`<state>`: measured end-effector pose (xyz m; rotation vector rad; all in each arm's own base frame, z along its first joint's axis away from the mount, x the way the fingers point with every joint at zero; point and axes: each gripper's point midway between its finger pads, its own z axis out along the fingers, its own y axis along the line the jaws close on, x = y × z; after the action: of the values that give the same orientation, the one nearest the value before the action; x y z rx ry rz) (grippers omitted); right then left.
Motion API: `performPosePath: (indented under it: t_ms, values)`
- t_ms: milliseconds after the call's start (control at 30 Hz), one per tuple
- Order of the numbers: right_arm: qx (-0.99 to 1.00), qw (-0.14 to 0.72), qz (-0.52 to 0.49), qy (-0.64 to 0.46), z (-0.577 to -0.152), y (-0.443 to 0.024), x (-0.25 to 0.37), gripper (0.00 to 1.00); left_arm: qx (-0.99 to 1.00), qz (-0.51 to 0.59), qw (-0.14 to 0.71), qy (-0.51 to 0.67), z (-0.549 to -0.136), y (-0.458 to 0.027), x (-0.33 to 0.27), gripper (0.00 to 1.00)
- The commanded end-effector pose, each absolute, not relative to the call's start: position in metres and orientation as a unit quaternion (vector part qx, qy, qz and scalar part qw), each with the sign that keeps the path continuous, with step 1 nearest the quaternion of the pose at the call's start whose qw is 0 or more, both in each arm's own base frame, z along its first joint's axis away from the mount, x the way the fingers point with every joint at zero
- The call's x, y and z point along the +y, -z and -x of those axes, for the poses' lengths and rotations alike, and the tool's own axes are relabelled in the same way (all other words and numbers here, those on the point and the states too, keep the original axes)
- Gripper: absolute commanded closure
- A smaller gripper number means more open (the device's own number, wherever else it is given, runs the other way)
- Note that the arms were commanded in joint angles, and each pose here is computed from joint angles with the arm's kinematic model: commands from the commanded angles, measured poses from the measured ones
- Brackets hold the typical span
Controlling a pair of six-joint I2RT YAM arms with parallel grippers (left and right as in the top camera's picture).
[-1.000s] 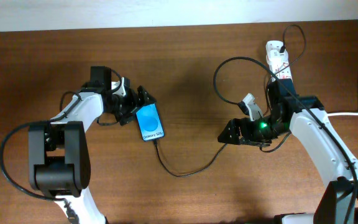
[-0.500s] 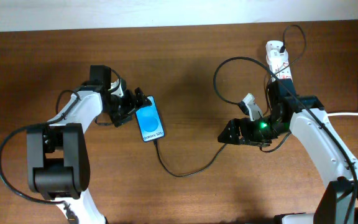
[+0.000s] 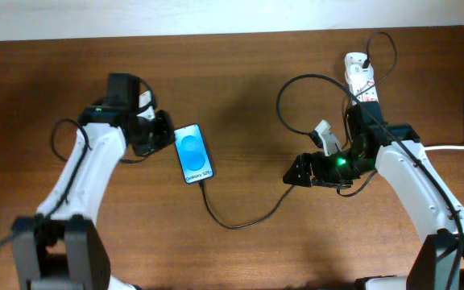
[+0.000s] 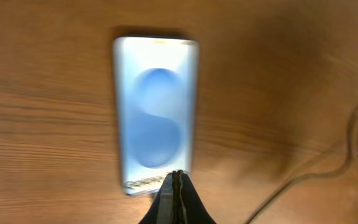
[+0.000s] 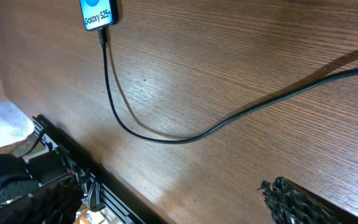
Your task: Plug charger to phone and switch on socket
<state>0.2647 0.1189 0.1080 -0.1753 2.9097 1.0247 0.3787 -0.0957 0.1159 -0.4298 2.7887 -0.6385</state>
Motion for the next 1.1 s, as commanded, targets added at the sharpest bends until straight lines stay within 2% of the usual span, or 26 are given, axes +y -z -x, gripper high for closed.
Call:
performPosePath:
  t_ms: [0,100,267,333,467,633,700,833,967,1067]
  values:
    - [0.942,0.039,0.065,-0.327,-0.269,-0.112,0.117,0.01,0.963,0.072,0.160,0.206,-0.377,-0.129,-0.145,1.00]
    - [0.942,0.036,0.064,-0.327,-0.267,-0.112,0.117,0.01,0.969,0.066,0.177,0.156,-0.377,-0.116,-0.172,1.00]
    - [0.942,0.030,0.062,-0.327,-0.265,-0.112,0.117,0.01,0.979,0.047,0.134,0.144,-0.369,-0.064,-0.211,1.00]
    - [0.943,0.025,0.060,-0.327,-0.263,-0.112,0.117,0.01,0.984,0.048,0.113,0.132,-0.367,-0.041,-0.211,1.00]
    - [0.946,0.025,0.060,-0.318,-0.263,-0.110,0.114,0.01,0.987,0.048,0.091,0.127,-0.360,-0.030,-0.210,1.00]
    - [0.952,0.026,0.059,-0.298,-0.264,-0.106,0.108,0.01,0.995,0.053,0.014,0.085,-0.320,-0.026,-0.190,1.00]
    - [0.955,0.026,0.059,-0.290,-0.265,-0.104,0.106,0.01,0.996,0.043,0.006,0.081,-0.311,-0.038,-0.186,1.00]
    - [0.955,0.028,0.060,-0.290,-0.265,-0.104,0.106,0.01,0.997,0.028,0.047,0.051,-0.282,-0.108,-0.157,1.00]
    - [0.955,0.028,0.060,-0.290,-0.265,-0.104,0.106,0.01,0.987,0.025,0.156,0.017,-0.242,-0.193,-0.112,1.00]
    - [0.955,0.028,0.059,-0.290,-0.265,-0.104,0.106,0.01,0.975,0.044,0.217,0.014,-0.218,-0.229,-0.088,1.00]
